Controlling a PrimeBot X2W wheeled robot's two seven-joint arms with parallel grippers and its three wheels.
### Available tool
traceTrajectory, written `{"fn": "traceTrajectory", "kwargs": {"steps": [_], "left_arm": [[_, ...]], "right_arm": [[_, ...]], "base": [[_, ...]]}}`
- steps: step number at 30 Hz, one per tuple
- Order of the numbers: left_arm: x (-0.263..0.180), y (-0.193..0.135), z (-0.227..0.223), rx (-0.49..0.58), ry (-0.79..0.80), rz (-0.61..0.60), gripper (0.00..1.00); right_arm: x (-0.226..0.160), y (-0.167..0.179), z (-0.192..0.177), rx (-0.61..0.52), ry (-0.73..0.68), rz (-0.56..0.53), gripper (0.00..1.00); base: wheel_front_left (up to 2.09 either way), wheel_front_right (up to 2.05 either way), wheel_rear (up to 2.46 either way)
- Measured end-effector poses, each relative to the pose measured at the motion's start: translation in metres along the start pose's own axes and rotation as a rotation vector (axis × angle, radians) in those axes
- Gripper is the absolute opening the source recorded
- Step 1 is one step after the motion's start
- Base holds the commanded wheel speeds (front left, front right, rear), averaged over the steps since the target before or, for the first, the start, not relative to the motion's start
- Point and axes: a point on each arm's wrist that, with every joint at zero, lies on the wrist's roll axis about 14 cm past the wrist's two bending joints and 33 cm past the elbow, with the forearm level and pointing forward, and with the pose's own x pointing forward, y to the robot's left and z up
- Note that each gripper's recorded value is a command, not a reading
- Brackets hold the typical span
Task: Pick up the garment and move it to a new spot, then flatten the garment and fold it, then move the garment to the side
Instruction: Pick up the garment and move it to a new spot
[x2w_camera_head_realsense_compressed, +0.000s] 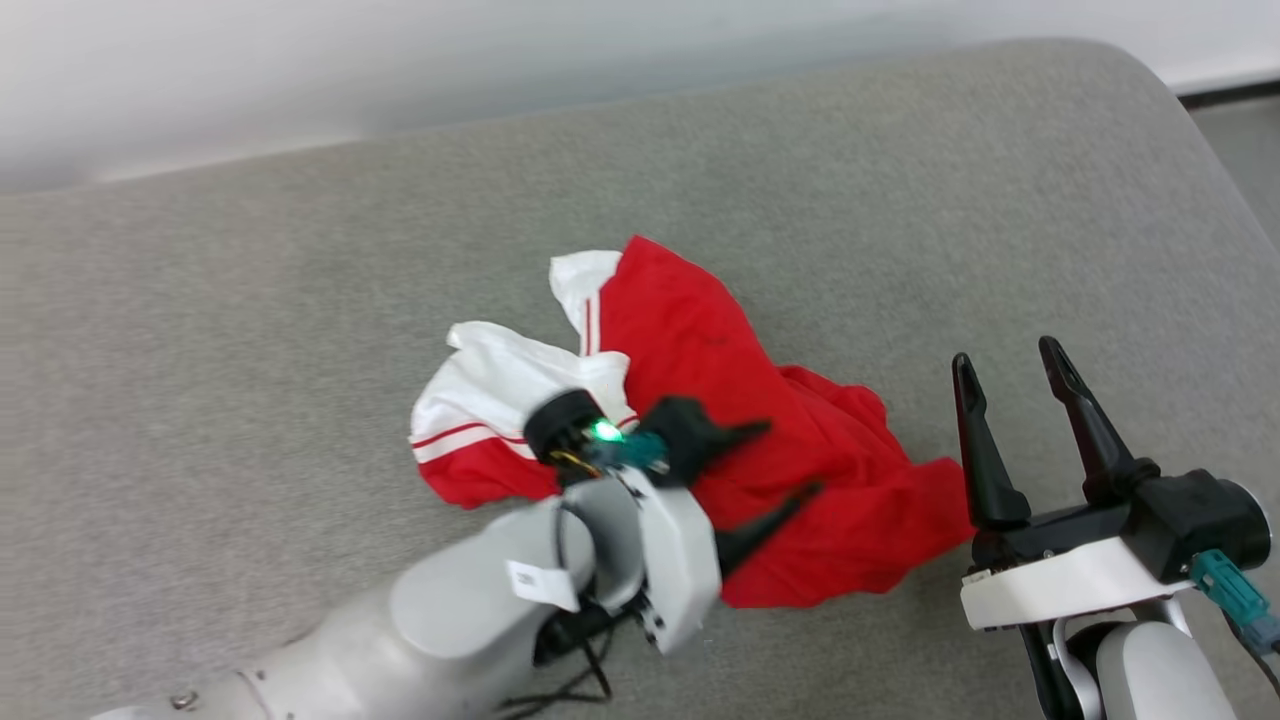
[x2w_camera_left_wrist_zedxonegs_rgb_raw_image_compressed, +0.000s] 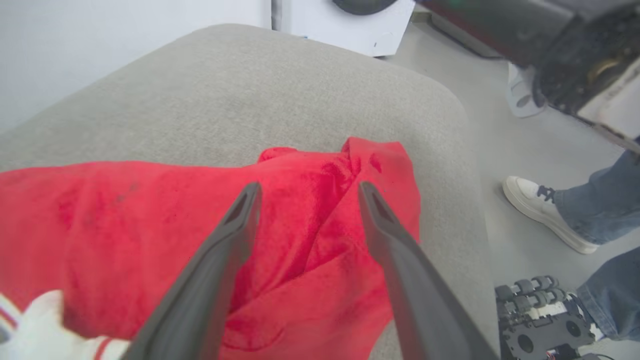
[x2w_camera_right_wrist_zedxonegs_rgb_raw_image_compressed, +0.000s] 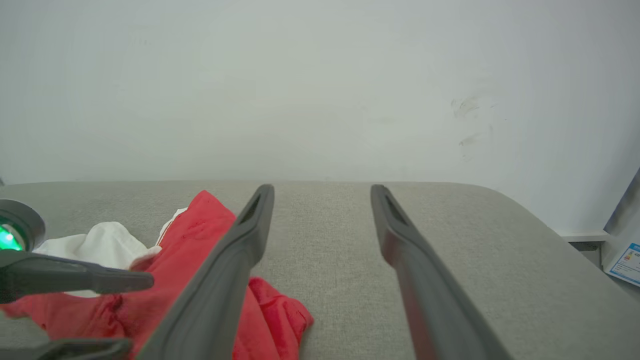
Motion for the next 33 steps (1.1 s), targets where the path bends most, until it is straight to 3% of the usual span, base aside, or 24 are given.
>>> {"fn": "traceTrajectory", "kwargs": {"steps": [7, 11, 15, 18, 23, 29, 33], "left_arm": [[-0.057, 0.071, 0.05, 0.033, -0.189, 0.301, 1.0], [-0.119, 0.113, 0.078, 0.017, -0.309, 0.553, 1.0], [-0.192, 0.134, 0.093, 0.033, -0.411, 0.777, 1.0], [-0.232, 0.129, 0.085, 0.027, -0.452, 0.886, 1.0], [-0.265, 0.104, 0.069, 0.018, -0.506, 0.971, 1.0], [-0.261, 0.072, 0.047, 0.014, -0.508, 0.982, 1.0], [-0.251, 0.06, 0.035, -0.045, -0.524, 0.975, 1.0]], "right_arm": [[-0.001, 0.019, 0.01, 0.013, -0.031, 0.054, 1.0], [-0.002, 0.032, 0.019, 0.023, -0.059, 0.091, 1.0], [-0.002, 0.042, 0.026, 0.034, -0.079, 0.117, 1.0], [-0.003, 0.047, 0.026, 0.04, -0.081, 0.132, 1.0], [-0.005, 0.055, 0.029, 0.061, -0.089, 0.155, 1.0], [-0.009, 0.063, 0.03, 0.067, -0.089, 0.175, 1.0], [-0.009, 0.062, 0.03, 0.068, -0.09, 0.173, 1.0]], "base": [[0.0, 0.0, 0.0], [0.0, 0.0, 0.0], [0.0, 0.0, 0.0], [0.0, 0.0, 0.0], [0.0, 0.0, 0.0], [0.0, 0.0, 0.0], [0.0, 0.0, 0.0]]}}
